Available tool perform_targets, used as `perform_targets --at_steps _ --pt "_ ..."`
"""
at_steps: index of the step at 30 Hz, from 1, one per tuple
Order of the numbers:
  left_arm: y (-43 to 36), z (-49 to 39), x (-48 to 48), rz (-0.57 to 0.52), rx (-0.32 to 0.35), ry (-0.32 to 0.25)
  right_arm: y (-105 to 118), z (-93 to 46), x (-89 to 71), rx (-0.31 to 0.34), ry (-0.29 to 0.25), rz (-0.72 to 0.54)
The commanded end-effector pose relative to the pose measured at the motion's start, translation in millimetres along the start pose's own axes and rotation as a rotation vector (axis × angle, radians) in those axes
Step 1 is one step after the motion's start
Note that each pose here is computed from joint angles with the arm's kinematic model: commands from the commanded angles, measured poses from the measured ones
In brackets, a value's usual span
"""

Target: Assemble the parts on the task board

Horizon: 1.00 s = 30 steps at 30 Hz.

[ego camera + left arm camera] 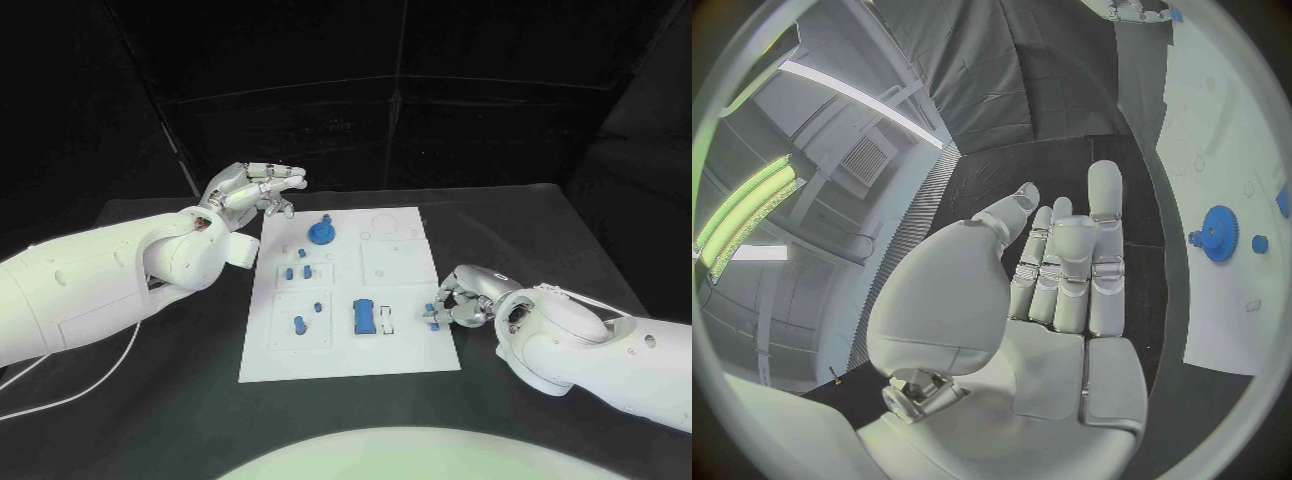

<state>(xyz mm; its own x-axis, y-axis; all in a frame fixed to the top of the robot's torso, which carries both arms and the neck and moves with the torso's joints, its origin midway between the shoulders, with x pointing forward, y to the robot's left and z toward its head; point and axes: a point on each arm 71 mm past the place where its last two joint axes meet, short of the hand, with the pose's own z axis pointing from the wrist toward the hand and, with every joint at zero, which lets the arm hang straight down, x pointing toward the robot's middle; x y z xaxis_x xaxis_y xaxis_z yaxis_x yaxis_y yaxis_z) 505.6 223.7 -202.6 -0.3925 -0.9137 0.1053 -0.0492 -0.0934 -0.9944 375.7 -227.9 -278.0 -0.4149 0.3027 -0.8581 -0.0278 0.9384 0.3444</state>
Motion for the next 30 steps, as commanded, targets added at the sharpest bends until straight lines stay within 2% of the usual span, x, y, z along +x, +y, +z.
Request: perform_targets --at_steps 1,11,30 --pt "-1.3 0.3 1.0 -0.005 0.007 0.008 0 -0.4 4.4 0.006 0.038 -0.030" --pt "-1.1 0.3 0.7 -0.005 0.007 0.007 1 -0.9 7.0 -0.002 0.050 -0.079" --pt "0.9 0.7 1.4 -0.005 0.002 0.011 14 4.0 8.5 -0.058 0.009 -0.197"
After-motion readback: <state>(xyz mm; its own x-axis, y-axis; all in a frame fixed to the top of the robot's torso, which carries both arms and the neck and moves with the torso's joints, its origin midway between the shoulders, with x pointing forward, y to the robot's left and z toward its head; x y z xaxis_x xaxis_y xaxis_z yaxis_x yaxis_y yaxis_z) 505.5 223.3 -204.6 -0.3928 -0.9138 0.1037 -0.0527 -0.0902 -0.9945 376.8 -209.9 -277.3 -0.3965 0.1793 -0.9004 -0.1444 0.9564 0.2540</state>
